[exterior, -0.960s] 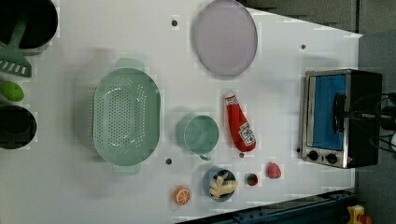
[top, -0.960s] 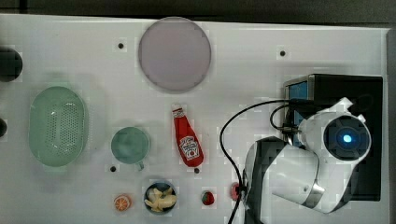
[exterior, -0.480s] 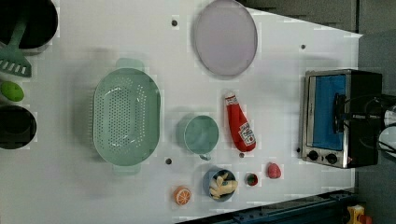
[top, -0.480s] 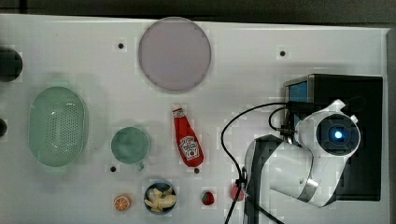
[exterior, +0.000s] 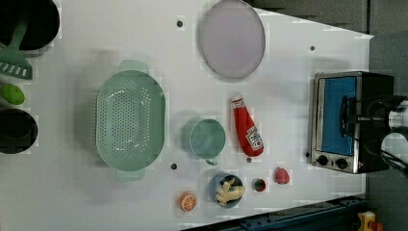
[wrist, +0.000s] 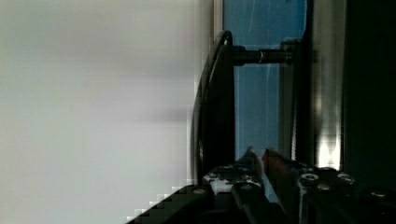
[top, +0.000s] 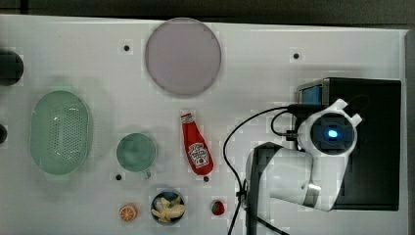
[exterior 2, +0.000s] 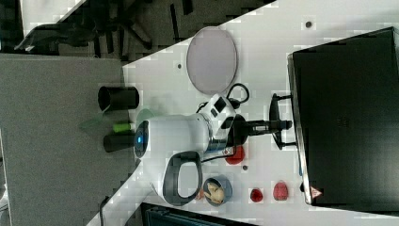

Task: Flap open oven.

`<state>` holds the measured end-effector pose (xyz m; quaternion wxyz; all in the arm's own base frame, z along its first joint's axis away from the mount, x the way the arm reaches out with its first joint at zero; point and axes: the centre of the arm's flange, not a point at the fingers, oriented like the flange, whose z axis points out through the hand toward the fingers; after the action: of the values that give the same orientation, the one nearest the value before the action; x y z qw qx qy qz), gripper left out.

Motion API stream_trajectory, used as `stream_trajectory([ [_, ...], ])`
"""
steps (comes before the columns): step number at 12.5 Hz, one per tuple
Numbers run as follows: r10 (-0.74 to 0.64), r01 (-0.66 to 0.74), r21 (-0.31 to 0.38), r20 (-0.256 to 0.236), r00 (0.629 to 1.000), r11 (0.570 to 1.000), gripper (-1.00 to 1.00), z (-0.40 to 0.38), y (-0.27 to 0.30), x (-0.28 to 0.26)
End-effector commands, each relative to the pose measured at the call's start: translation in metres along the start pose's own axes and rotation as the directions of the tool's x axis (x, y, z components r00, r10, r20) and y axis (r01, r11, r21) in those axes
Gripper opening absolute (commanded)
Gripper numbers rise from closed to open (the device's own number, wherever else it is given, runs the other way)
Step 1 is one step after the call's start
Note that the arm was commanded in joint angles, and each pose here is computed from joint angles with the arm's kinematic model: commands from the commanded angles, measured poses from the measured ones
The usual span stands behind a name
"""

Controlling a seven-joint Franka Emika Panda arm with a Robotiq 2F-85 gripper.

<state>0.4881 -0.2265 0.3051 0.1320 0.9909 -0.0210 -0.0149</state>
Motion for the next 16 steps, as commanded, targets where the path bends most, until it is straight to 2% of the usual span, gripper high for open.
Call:
stream_trajectory([
  [1, -0.007, 0.008, -0.046, 0.033, 0.999, 0.999, -0.65, 0.012, -0.084, 0.011],
  [7, 0.008, 0.004, -0.195, 0.061, 0.998, 0.981, -0.65, 0.053, -0.165, 0.016],
  [12, 0.002, 0.021, -0.357, 0.062, 0.998, 0.934, -0.65, 0.109, -0.23, 0.02],
  [16, -0.009, 0.047, -0.436, 0.088, 0.996, 0.899, -0.65, 0.129, -0.255, 0.029],
])
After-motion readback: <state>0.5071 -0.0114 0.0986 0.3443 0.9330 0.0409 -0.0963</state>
